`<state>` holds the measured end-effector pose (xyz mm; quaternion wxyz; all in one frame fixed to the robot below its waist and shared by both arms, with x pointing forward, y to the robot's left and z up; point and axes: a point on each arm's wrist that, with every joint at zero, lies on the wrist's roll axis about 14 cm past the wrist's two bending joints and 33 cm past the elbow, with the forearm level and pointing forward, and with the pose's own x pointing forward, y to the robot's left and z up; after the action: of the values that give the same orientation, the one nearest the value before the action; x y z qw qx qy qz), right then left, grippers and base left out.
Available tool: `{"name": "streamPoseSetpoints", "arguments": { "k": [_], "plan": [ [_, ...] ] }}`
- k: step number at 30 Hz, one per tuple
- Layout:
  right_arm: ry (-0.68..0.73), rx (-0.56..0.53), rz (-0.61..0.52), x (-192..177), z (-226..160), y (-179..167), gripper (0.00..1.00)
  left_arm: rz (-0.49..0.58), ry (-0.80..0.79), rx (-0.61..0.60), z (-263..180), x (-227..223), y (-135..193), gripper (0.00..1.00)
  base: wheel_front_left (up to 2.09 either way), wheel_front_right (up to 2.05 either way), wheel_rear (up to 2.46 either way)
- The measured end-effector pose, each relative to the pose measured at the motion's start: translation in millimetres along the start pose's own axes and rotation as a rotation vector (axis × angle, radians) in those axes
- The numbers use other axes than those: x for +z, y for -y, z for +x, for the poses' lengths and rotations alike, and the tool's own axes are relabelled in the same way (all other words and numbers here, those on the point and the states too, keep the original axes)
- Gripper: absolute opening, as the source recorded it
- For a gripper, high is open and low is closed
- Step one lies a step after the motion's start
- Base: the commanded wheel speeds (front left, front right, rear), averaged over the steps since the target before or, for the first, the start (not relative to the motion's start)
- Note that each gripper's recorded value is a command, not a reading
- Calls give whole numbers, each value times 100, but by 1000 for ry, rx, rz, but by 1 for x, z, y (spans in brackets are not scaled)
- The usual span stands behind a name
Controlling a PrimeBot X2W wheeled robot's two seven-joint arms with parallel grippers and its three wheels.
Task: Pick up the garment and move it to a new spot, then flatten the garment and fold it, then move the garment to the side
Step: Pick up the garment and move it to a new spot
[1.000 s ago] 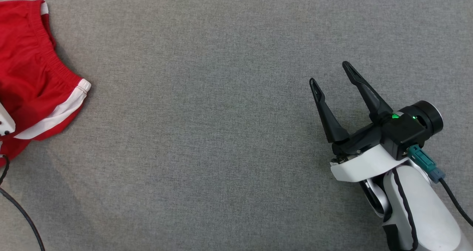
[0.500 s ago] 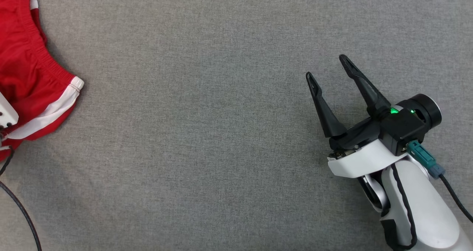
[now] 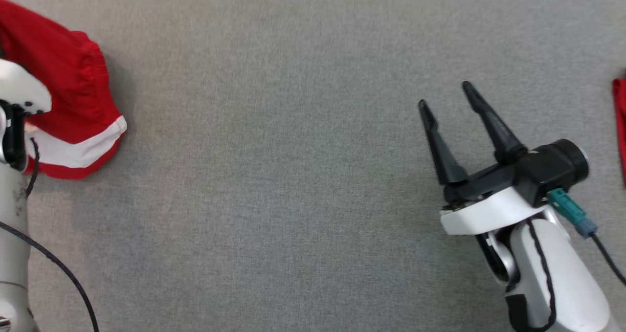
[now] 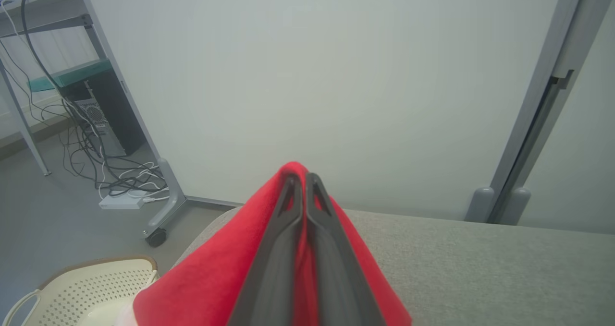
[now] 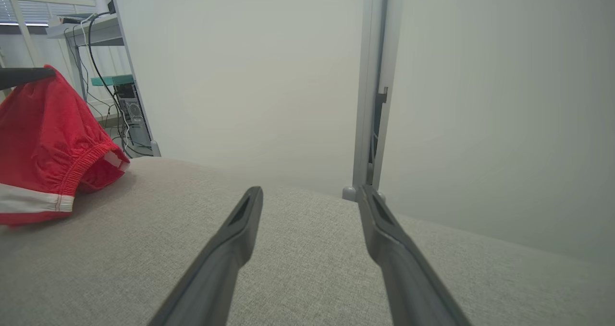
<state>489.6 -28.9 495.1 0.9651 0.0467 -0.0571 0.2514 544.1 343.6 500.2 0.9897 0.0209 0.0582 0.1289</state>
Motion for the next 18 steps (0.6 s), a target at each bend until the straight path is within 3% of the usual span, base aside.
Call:
{"name": "streamPoseSetpoints", "arguments": {
  "k": [5, 12, 16, 18],
  "plan": [
    [61, -100, -42, 36, -14, 28, 100, -23, 170, -116, -11, 57, 43, 0, 0, 0, 0],
    [122, -219, -89, 74, -45, 58, 100, -63, 297, -303, -41, 100, 117, 0, 0, 0, 0],
    [143, -279, -109, 87, -63, 72, 100, -71, 319, -444, -64, 110, 174, 0, 0, 0, 0],
    [149, -320, -118, 92, -75, 83, 100, -74, 316, -566, -84, 109, 224, 0, 0, 0, 0]
  ]
}}
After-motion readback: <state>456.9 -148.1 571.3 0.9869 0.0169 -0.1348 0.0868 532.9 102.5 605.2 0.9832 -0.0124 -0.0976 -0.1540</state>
